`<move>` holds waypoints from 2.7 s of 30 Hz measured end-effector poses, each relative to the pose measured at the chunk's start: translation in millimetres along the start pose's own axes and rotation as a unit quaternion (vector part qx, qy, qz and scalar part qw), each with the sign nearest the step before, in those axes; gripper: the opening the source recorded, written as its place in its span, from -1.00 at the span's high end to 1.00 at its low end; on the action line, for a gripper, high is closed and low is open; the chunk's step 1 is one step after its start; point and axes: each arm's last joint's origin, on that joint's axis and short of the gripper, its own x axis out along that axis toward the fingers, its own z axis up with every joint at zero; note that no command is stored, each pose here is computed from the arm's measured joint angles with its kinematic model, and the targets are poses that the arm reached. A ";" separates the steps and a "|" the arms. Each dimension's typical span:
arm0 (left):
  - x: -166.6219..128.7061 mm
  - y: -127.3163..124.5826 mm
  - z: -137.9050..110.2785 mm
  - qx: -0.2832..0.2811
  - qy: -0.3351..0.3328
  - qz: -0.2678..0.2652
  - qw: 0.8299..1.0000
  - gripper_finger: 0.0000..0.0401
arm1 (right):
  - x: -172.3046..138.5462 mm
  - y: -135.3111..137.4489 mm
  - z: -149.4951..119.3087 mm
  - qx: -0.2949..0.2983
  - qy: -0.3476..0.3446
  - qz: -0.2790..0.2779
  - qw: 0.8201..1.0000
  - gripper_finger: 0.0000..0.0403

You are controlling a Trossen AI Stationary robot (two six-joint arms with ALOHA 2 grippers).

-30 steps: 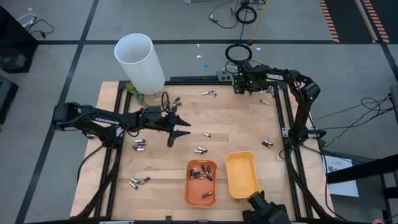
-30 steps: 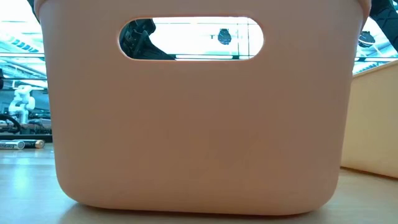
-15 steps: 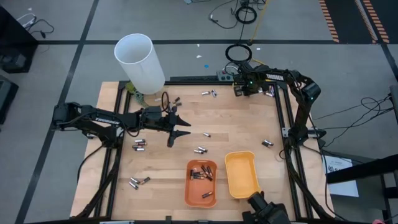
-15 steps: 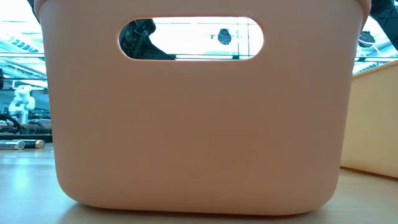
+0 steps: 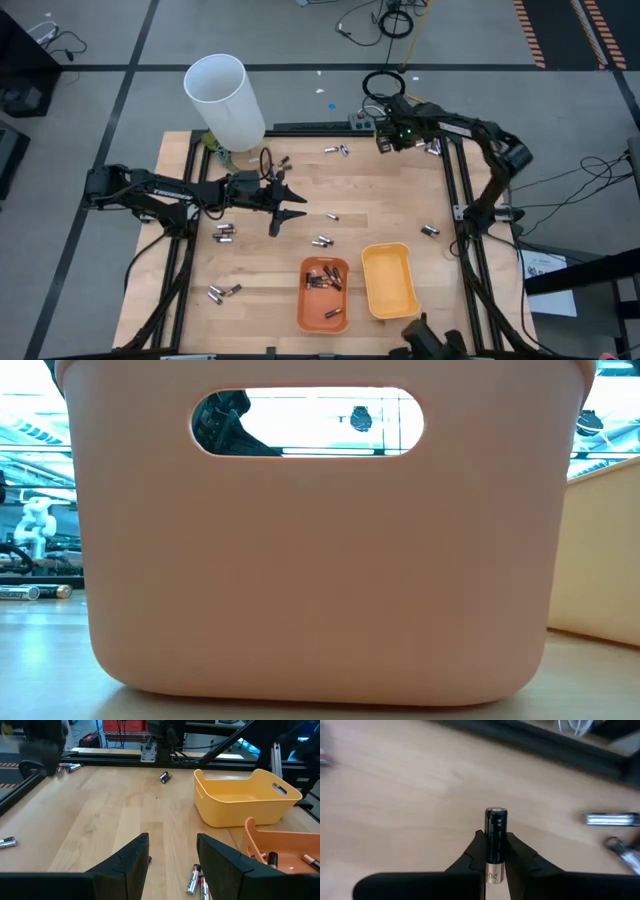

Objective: Sort batteries

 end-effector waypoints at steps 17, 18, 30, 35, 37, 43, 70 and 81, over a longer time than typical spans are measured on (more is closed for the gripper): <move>0.0 -0.1 0.0 0.000 0.000 0.000 1.000 0.12 | -101.8 151.6 -128.9 -0.243 -0.129 0.212 0.938 0.89; 0.0 0.0 0.0 0.000 0.000 0.000 1.000 0.12 | -102.4 162.5 -139.9 -0.263 -0.133 0.228 0.928 0.89; 0.0 0.0 0.0 0.000 0.000 0.000 1.000 0.12 | -78.3 246.6 -262.1 -0.475 -0.136 0.343 0.799 0.89; 0.0 0.0 0.0 0.000 0.000 0.000 1.000 0.12 | -53.6 260.9 -285.6 -0.499 -0.103 0.361 0.781 0.89; 0.0 -0.1 0.0 0.000 0.000 0.000 1.000 0.12 | -48.1 262.6 -290.0 -0.500 -0.095 0.359 0.782 0.89; 0.0 -0.1 -0.1 0.000 0.000 0.000 1.000 0.12 | -46.7 263.1 -290.3 -0.490 -0.090 0.360 0.789 0.85; 0.0 0.0 -1.1 -0.001 0.006 0.000 1.000 0.12 | -121.3 231.5 -232.0 -0.496 -0.193 0.262 0.805 0.28; 0.0 -0.1 -1.4 -0.001 0.007 0.000 1.000 0.12 | -115.8 115.1 -127.8 -0.379 -0.101 -0.051 0.918 0.26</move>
